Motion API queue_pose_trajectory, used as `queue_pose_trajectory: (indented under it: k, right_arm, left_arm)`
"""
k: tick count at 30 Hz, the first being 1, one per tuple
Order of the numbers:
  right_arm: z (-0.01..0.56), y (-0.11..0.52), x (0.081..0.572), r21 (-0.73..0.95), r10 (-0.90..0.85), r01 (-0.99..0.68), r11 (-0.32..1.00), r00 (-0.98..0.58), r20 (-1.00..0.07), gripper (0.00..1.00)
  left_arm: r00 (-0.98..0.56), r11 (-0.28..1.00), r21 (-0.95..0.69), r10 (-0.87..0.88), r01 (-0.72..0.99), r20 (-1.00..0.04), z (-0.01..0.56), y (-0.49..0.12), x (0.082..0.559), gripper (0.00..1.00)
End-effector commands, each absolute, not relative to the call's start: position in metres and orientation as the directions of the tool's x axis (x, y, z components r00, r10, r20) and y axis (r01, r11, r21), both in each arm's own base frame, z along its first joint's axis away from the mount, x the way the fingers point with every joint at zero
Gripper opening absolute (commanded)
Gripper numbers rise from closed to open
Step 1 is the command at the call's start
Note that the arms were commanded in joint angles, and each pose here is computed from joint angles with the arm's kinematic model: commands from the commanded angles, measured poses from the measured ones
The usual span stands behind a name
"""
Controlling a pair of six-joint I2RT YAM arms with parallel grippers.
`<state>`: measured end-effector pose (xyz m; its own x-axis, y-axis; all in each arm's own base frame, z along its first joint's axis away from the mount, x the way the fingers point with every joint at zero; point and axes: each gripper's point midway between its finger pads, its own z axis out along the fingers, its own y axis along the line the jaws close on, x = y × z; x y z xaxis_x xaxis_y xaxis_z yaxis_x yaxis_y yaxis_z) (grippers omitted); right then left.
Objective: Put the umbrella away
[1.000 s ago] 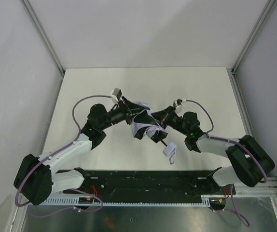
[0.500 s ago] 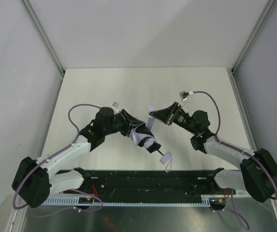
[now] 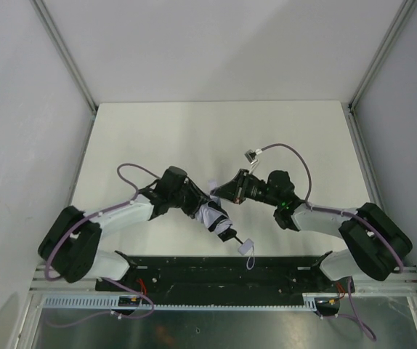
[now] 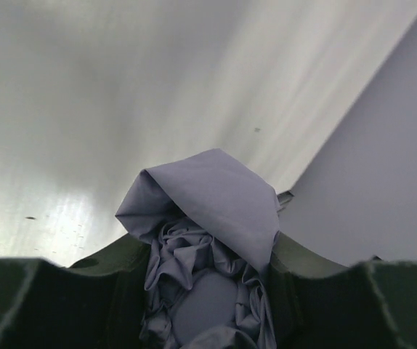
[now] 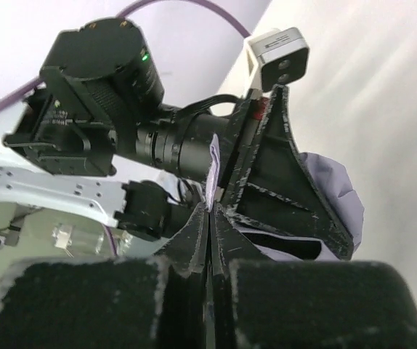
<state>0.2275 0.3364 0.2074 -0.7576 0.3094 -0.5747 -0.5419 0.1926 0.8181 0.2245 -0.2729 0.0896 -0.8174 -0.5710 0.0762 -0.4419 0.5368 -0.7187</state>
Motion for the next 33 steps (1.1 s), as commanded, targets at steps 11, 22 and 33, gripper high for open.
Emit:
queue_pose_trajectory:
  k: [11,22,33]
  right_arm:
    - [0.176,0.365,0.23,0.631,0.158,-0.749,0.204,-0.611,-0.776,0.0]
    - [0.098,0.316,0.292,0.591,0.147,-0.484,0.645,-0.681,-0.717,0.0]
    - [0.015,0.276,0.287,0.466,0.061,-0.3,0.832,-0.786,-0.616,0.08]
  left_arm:
    - [-0.776,0.722,-0.339,-0.629,-0.604,0.044,-0.027,-0.217,0.192,0.0]
    - [-0.728,0.693,-0.257,-0.683,-0.673,0.063,-0.047,-0.204,0.187,0.0]
    - [-0.707,0.688,-0.268,-0.706,-0.674,-0.033,-0.046,-0.201,0.212,0.0]
